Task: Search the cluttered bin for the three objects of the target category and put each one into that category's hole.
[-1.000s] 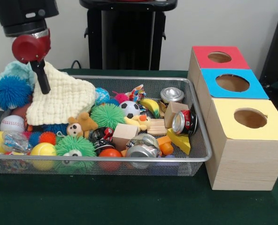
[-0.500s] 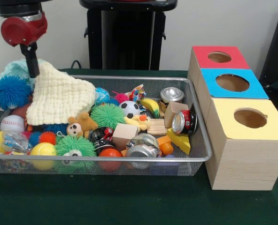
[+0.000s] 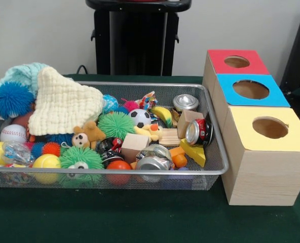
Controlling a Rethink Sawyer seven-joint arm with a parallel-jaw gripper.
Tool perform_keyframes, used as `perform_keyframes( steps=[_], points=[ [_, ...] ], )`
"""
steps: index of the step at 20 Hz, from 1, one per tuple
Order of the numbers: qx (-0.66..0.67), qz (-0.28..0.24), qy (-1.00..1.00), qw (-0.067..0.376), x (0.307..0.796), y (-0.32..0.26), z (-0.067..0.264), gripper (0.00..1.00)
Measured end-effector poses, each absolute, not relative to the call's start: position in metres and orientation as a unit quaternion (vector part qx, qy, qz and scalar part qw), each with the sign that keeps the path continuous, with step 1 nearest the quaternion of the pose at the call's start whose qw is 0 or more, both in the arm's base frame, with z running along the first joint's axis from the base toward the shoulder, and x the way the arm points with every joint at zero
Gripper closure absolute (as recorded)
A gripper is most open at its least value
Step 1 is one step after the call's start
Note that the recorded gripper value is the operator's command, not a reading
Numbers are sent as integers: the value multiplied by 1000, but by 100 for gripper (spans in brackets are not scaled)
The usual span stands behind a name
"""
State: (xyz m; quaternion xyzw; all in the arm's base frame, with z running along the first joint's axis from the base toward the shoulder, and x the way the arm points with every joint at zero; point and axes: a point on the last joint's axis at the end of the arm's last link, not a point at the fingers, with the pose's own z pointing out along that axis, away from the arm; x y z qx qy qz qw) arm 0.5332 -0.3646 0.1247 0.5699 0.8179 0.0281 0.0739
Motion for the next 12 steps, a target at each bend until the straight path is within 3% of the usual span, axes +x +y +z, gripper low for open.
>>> perform_keyframes(
  steps=[6,12],
  points=[
    [383,17,918,98,533,-390,125,100],
    [243,21,961,127,560,-372,134,100]
  ],
)
